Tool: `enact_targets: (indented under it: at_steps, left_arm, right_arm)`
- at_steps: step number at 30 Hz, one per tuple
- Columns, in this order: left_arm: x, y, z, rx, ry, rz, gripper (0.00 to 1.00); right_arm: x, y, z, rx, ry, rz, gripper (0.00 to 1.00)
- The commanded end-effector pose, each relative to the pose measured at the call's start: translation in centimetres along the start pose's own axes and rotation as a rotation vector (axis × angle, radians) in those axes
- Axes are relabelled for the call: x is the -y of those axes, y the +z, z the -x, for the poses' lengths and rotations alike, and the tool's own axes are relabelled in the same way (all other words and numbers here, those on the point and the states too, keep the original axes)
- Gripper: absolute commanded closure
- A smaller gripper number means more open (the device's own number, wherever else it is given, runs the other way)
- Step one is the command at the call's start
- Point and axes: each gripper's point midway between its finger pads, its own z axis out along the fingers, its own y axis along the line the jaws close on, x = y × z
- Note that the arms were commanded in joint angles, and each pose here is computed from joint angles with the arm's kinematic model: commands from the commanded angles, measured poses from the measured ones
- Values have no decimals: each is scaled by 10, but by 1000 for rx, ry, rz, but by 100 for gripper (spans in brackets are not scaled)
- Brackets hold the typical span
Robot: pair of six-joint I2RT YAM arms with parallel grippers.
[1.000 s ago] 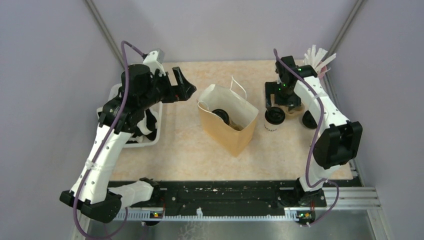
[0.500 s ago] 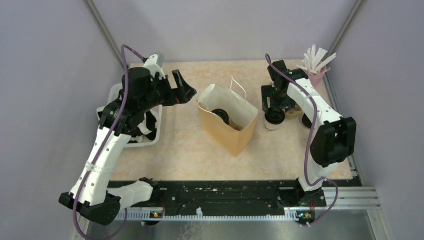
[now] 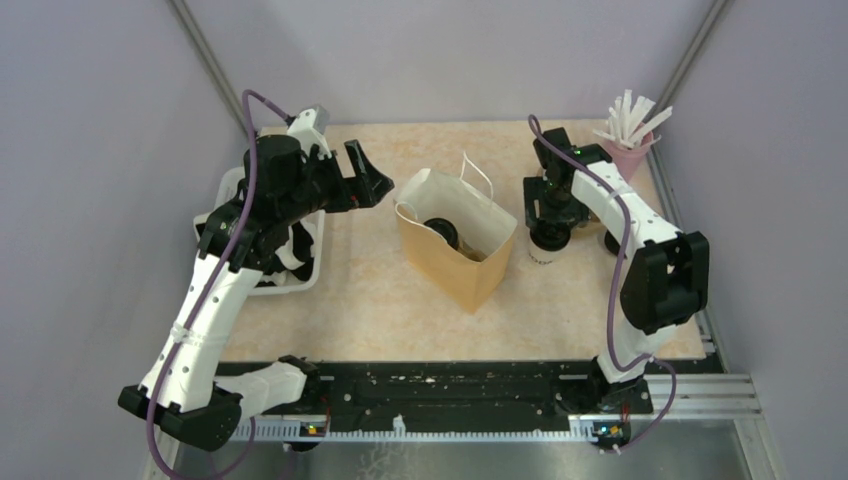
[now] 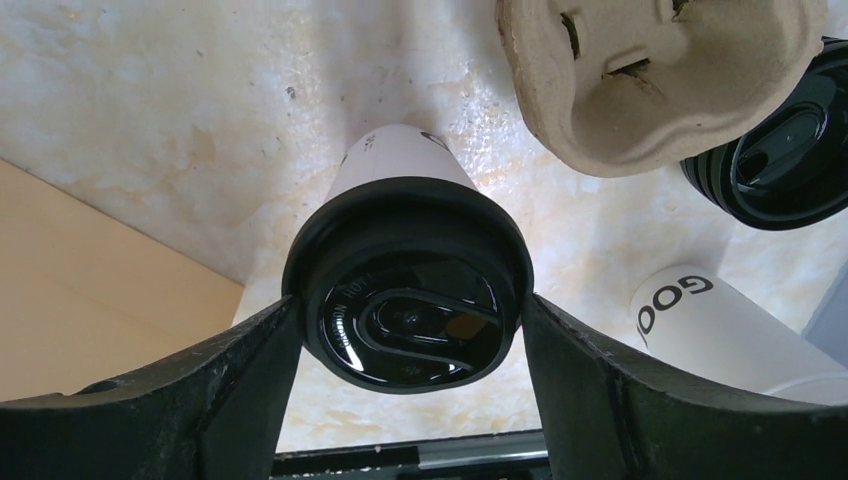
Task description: Pack the takeout coffee
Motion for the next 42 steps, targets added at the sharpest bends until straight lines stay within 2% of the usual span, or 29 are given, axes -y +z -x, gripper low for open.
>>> enact_targets:
  at_steps: [1,11,19,36,42]
  left_arm:
    - [7,0,10,38,18,-37,2]
    - [-6,8,11,9,3,37,2]
    - [-5,16,9,-17,9,16,2]
    - [-13,18,5,-39,6,41,2]
    - [-25,21,4,-56,-18,107,2]
  right_arm:
    - [-3,3,6,28,-6,-8,21]
    - [-4,4,-1,12,-6,-5,29]
    - [-2,-13,2,30,-10,6,23]
    - [-1,-17,-12,17,-1,18,22]
    - [-2,-17,-14,24,3,25,31]
